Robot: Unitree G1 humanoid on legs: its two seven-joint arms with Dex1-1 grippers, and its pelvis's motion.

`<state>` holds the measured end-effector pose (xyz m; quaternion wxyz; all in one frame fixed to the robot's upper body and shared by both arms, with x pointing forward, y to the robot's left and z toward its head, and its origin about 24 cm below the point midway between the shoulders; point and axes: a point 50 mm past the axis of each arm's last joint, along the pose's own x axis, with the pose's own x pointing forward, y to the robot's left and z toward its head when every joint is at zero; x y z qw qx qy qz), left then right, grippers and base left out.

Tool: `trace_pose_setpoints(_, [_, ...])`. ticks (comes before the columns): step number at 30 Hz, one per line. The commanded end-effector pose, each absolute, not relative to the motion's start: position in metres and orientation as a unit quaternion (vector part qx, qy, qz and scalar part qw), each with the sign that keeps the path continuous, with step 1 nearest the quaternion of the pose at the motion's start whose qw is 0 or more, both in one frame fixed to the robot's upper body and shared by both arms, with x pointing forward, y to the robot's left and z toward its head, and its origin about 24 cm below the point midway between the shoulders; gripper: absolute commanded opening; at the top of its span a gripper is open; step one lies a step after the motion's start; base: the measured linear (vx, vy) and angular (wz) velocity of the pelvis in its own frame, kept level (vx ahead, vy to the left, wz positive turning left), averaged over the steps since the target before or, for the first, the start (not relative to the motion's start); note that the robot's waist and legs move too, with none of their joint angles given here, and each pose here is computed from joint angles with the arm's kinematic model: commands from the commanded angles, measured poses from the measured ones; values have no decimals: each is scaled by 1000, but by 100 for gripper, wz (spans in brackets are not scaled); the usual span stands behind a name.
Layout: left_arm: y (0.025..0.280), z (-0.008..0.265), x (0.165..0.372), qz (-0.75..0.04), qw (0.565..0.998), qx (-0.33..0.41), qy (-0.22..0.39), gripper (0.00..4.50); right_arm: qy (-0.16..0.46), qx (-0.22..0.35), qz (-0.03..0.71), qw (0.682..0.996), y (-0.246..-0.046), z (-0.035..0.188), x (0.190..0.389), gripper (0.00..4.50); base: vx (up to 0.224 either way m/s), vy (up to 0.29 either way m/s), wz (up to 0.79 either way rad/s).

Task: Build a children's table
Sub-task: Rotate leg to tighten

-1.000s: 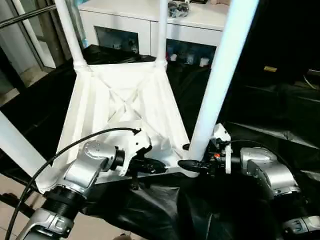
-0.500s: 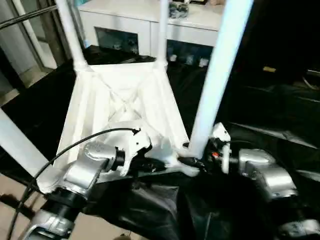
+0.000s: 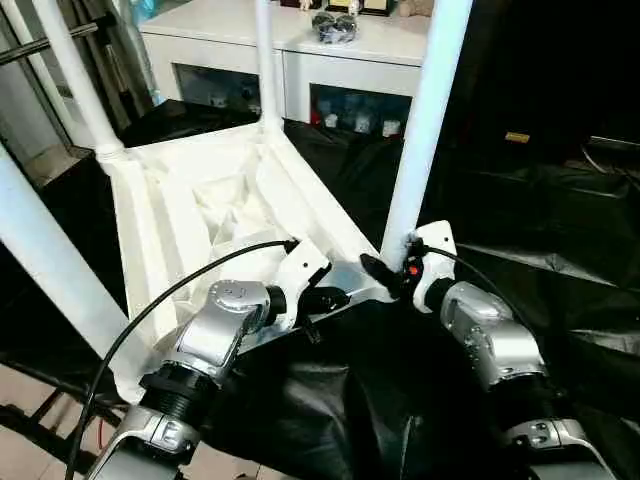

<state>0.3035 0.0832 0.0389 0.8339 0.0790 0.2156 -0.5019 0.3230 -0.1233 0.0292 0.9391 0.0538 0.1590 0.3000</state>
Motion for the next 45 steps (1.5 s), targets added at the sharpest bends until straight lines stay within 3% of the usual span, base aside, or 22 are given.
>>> trace_pose_setpoints(1, [57, 55, 296, -563, 806, 69, 166, 0, 224, 67, 396, 888, -81, 4, 300, 358, 0, 0, 0])
trace_pose_setpoints(9, [80, 55, 289, -614, 765, 83, 175, 0, 192, 38, 472, 859, -104, 18, 298, 358, 0, 0, 0])
trace_pose_setpoints(12, [92, 56, 282, -646, 735, 81, 190, 0, 188, 34, 515, 836, -121, 26, 294, 358, 0, 0, 0])
trace_pose_setpoints(19, [109, 57, 281, -657, 719, 85, 207, 0, 207, 35, 590, 780, -145, 33, 278, 358, 0, 0, 0])
trace_pose_setpoints(28, [114, 57, 281, -661, 715, 85, 212, 0, 218, 40, 610, 761, -146, 34, 274, 293, 0, 0, 0])
trace_pose_setpoints(32, [114, 56, 282, -654, 722, 86, 211, 0, 218, 47, 611, 760, -141, 33, 273, 284, 0, 0, 0])
trace_pose_setpoints(35, [112, 56, 285, -638, 736, 85, 210, 0, 220, 50, 600, 768, -138, 30, 272, 277, 0, 0, 0])
trace_pose_setpoints(36, [109, 55, 290, -611, 760, 84, 207, 0, 223, 40, 558, 798, -135, 23, 277, 276, 0, 0, 0])
trace_pose_setpoints(37, [109, 55, 290, -611, 760, 84, 207, 0, 223, 40, 558, 798, -135, 23, 277, 275, 0, 0, 0])
trace_pose_setpoints(39, [101, 54, 302, -557, 802, 79, 200, 0, 248, 24, 442, 862, -133, 4, 292, 269, 0, 0, 0])
trace_pose_setpoints(45, [75, 57, 312, -499, 844, 57, 186, 0, 271, 53, 326, 904, -112, -9, 301, 262, -28, -3, -3])
